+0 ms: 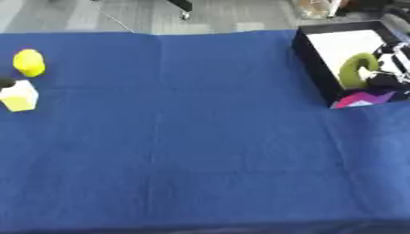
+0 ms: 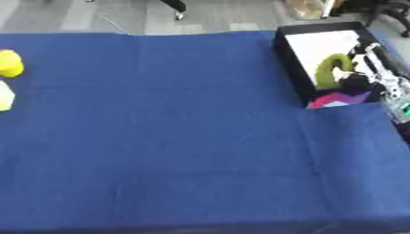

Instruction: Pick up the objects with one hand, pass them to the other hand, and then place them into the box on the other side of the table.

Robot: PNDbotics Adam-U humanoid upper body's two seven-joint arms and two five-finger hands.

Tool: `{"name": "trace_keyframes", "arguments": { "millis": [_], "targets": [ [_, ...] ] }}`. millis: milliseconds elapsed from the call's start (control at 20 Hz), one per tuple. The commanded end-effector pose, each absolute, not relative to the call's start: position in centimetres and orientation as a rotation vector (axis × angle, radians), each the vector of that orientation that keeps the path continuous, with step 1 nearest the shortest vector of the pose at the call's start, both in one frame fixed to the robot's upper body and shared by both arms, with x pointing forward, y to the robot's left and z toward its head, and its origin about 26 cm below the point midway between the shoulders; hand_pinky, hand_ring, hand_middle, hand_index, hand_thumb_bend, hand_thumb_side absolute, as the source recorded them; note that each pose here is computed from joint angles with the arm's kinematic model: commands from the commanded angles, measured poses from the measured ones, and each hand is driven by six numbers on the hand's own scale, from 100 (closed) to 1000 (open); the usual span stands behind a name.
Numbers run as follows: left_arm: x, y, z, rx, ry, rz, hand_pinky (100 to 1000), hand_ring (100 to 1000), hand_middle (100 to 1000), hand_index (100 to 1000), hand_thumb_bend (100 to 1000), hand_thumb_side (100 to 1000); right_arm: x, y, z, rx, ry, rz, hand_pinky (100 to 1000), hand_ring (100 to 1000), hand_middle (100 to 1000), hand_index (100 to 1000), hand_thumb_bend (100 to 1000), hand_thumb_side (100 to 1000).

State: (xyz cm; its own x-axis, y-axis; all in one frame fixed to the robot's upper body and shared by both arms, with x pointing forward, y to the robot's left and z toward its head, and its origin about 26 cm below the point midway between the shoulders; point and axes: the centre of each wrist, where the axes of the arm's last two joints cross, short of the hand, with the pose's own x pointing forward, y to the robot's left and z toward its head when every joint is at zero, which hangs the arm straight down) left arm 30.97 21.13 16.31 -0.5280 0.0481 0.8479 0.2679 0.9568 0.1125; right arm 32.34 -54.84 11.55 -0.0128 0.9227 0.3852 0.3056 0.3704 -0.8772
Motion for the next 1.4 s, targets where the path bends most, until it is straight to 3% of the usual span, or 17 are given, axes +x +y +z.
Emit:
{"name": "trace_keyframes", "arguments": {
  "millis": [50,100,150,250,450,850,900,1000,1150,1400],
  "targets": [
    [31.0,21.3,16.8,-0.208,-2.136,-0.289,881,619,696,894,100,935,32.2,-55.8,15.9,-1.256,-1.578,0.799,994,1000,1000,1000,100,168],
    [31.0,21.3,16.8,-0.206,-2.134,-0.290,881,619,695,894,100,934,32.3,-55.6,16.4,-1.272,-1.586,0.819,993,1000,1000,1000,100,192],
    [31.0,21.4,16.7,-0.205,-2.133,-0.290,881,619,695,894,100,933,32.3,-55.5,16.9,-1.287,-1.592,0.841,992,1000,1000,1000,100,142],
    [31.0,21.4,16.7,-0.202,-2.132,-0.289,876,618,694,894,100,931,32.4,-55.1,18.0,-1.318,-1.599,0.886,990,1000,1000,1000,100,135],
    [31.0,21.4,16.6,-0.197,-2.129,-0.288,873,617,694,893,100,929,32.6,-54.5,19.3,-1.385,-1.590,0.946,988,1000,1000,1000,100,197],
    [30.9,21.6,16.4,-0.185,-2.125,-0.280,872,614,690,892,100,926,33.0,-54.2,18.2,-1.414,-1.527,1.008,986,1000,1000,1000,100,203],
    [30.9,21.6,16.4,-0.185,-2.126,-0.280,872,614,690,891,100,926,33.0,-54.3,18.2,-1.413,-1.524,1.000,982,1000,1000,898,100,203],
    [30.9,21.6,16.4,-0.183,-2.126,-0.279,873,613,690,891,100,925,32.9,-54.4,18.2,-1.421,-1.518,0.991,952,1000,979,571,100,211],
    [30.9,21.6,16.4,-0.182,-2.126,-0.277,873,612,689,891,100,925,32.9,-54.4,18.0,-1.436,-1.529,0.965,902,993,938,396,100,219],
    [30.9,21.7,16.4,-0.179,-2.126,-0.274,872,611,688,890,100,923,32.9,-54.5,17.5,-1.435,-1.535,0.927,891,981,916,330,100,222]
  ]
}}
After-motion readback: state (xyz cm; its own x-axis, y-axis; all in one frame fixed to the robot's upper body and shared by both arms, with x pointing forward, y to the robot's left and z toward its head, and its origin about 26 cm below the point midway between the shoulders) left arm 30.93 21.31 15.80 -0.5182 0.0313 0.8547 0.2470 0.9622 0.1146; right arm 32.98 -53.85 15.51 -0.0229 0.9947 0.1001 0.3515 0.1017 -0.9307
